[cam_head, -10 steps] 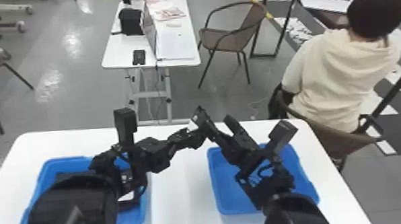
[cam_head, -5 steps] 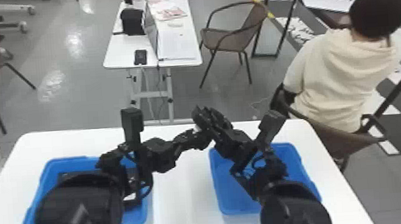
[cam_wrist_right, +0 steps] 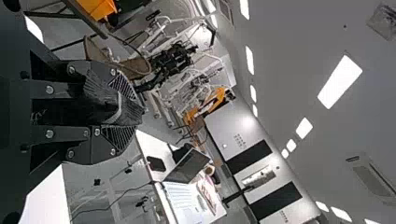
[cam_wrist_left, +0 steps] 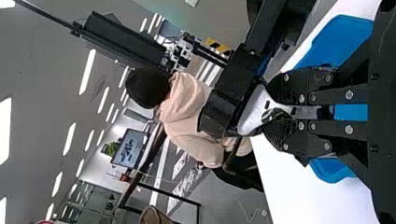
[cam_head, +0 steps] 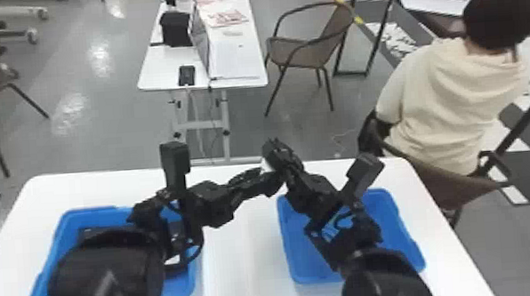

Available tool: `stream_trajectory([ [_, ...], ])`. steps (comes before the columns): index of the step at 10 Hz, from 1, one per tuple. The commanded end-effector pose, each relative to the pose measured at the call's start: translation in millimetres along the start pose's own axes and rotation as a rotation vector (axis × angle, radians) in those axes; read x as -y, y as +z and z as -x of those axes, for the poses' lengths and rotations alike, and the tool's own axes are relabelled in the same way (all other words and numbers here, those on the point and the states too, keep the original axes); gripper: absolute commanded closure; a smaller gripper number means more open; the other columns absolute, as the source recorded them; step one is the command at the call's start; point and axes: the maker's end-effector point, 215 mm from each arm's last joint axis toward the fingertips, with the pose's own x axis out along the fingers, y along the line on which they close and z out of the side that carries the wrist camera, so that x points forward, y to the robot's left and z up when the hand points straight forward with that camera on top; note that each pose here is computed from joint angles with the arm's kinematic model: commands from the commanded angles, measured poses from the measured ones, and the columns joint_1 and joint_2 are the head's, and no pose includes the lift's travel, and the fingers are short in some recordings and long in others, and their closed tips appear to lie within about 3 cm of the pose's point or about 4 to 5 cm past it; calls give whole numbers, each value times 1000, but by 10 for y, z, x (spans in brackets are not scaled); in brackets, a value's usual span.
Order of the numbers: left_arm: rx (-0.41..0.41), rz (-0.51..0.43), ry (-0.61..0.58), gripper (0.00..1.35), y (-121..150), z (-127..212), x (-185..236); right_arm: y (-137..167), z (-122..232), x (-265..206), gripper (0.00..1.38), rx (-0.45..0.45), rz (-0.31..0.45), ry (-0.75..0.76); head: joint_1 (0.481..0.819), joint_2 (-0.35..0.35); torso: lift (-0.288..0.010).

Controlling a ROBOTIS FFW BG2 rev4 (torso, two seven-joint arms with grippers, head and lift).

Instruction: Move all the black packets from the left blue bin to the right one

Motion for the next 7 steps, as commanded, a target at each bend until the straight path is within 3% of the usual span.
stream_trajectory([
  [1,-2,10,38,558,-61,88,-135,17,46,160,1282,16,-35,-30,695,-158,0],
  [2,-8,22,70,190,-140,214,-259,86,120,376,1282,30,-38,-70,695,-157,0],
  [3,8,30,115,62,-144,395,-408,144,196,612,1282,42,-49,-110,695,-159,0],
  [7,126,33,317,-2,87,1301,-848,-305,621,1616,1282,-63,-90,-286,695,-152,0],
])
